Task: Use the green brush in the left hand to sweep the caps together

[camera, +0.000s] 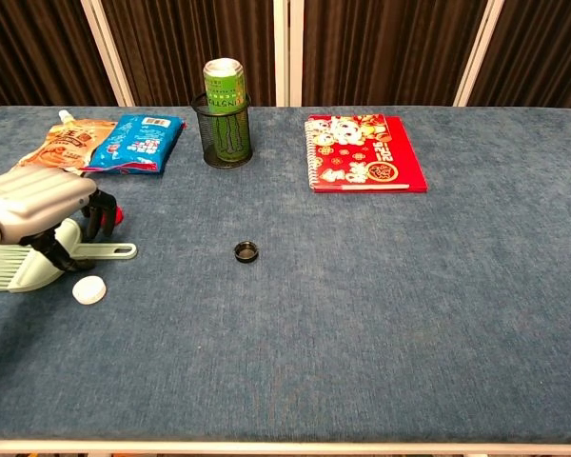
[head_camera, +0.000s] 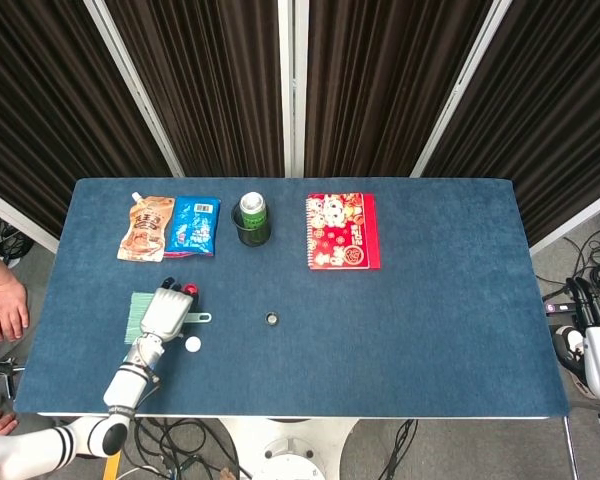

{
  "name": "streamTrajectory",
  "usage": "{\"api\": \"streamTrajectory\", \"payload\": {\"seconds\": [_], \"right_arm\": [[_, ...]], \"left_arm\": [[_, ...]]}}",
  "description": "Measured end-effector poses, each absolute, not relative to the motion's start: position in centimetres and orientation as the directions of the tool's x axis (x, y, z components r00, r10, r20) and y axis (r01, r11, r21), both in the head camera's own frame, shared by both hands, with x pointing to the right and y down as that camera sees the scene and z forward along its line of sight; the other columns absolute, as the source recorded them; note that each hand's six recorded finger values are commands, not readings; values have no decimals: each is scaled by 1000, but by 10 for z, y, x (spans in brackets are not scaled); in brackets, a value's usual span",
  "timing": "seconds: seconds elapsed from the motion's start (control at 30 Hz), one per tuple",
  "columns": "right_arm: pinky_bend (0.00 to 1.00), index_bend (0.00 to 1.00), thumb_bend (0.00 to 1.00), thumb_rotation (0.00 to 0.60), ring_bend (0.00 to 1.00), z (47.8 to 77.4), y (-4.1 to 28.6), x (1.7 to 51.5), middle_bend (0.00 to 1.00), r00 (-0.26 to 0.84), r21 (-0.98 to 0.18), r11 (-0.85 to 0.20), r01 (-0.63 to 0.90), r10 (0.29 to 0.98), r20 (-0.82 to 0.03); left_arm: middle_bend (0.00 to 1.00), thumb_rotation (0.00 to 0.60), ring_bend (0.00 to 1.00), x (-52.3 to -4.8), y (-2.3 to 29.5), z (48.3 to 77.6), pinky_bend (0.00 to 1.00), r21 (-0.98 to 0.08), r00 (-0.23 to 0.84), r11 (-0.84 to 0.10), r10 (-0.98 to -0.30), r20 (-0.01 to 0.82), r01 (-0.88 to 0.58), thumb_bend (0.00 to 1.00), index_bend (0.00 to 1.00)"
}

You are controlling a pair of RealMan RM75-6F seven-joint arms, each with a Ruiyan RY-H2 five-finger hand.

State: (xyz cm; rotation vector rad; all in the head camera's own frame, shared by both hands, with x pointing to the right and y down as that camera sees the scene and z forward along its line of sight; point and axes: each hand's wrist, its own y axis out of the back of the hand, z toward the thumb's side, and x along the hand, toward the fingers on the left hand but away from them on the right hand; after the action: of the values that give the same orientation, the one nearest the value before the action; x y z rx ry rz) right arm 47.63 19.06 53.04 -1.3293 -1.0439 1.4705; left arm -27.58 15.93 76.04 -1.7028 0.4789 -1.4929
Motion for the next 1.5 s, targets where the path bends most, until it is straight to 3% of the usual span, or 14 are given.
{"api": "streamTrajectory", "payload": {"seconds": [0.63, 0.83, 1.03, 1.5], "right_arm": [[0, 0, 266, 600, 0, 530, 195, 478, 83, -60, -960, -273, -58, 961, -269], [0, 0, 265, 600, 0, 529, 195, 477, 83, -60, -961, -272, -56, 961, -269], [0, 0, 264, 600, 0, 526, 195, 477, 83, -63, -962, -268, -56, 962, -265], [0, 0, 262, 600, 0, 517, 195, 469, 84, -52, -966, -248, -67, 968, -245]], "left_arm": [[486, 600, 349, -277, 164, 769, 209, -731, 226, -631, -696, 681, 260, 269, 468], [527, 600, 392, -276, 161, 765, 346, -746, 246, -629, -705, 666, 217, 334, 505], [541, 600, 392, -281, 153, 752, 412, -789, 285, -605, -742, 607, 106, 416, 511], [562, 600, 420, -316, 116, 719, 467, -775, 368, -524, -840, 400, -354, 438, 515]]}}
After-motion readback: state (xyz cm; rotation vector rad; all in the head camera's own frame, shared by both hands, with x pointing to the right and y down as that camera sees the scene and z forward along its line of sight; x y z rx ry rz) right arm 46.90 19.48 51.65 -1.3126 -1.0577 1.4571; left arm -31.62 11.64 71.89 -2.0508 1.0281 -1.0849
